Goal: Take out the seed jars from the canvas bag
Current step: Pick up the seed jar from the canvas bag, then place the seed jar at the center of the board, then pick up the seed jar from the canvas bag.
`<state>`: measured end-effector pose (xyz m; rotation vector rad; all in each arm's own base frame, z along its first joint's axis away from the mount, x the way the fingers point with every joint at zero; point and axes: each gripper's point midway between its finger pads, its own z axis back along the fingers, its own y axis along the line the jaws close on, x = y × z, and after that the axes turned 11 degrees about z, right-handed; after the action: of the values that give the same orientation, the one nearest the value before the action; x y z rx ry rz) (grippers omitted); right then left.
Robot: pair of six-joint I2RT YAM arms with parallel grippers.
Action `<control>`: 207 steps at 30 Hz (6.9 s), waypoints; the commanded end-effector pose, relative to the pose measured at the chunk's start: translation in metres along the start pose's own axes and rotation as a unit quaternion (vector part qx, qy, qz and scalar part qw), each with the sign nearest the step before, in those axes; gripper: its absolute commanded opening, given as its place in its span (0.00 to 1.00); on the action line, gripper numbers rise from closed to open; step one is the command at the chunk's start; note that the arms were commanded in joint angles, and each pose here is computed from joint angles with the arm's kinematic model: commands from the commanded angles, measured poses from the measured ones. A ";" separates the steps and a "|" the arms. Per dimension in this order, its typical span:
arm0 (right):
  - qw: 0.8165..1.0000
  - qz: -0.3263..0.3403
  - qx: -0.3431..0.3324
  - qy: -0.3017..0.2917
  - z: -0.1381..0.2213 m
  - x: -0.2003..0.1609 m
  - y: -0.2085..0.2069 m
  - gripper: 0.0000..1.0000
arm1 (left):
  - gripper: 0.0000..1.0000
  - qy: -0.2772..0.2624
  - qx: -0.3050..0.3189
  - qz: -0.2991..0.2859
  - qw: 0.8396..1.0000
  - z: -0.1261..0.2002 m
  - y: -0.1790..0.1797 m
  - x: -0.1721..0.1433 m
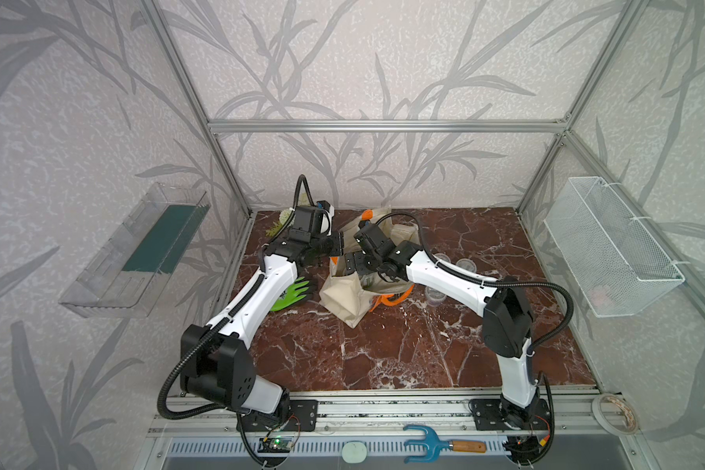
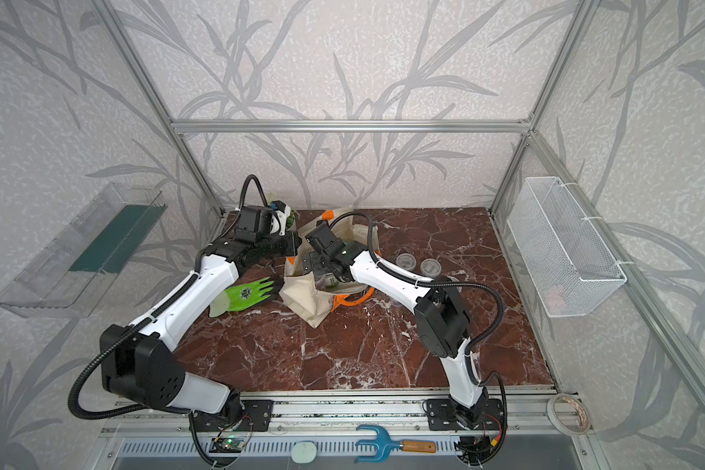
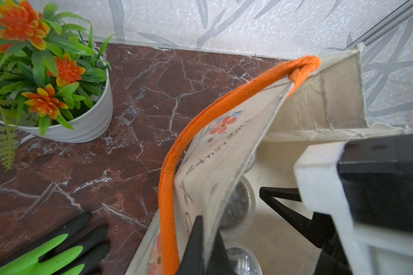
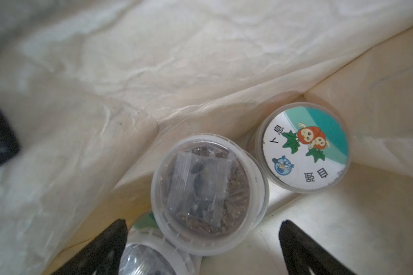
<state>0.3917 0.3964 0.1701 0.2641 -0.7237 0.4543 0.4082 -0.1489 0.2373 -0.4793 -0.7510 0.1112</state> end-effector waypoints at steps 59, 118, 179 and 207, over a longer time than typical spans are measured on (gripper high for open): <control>0.974 -0.146 -0.157 -0.075 0.202 -0.087 -0.186 0.68 | 0.00 -0.021 0.003 0.000 1.000 0.005 0.001 0.005; 0.944 -0.252 -0.179 -0.111 0.174 -0.122 -0.246 0.99 | 0.00 -0.029 -0.012 0.003 0.999 0.012 -0.005 0.007; 0.992 0.091 0.087 -0.031 0.036 -0.026 0.054 0.99 | 0.00 -0.027 -0.037 0.005 0.999 0.029 -0.012 -0.005; 0.993 0.073 0.074 -0.061 0.039 -0.001 0.036 0.64 | 0.00 -0.035 -0.023 0.002 0.999 0.029 -0.007 -0.003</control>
<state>0.3422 0.4191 0.1423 0.3300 -0.7106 0.6830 0.3872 -0.1463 0.2395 -0.5143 -0.7651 0.1213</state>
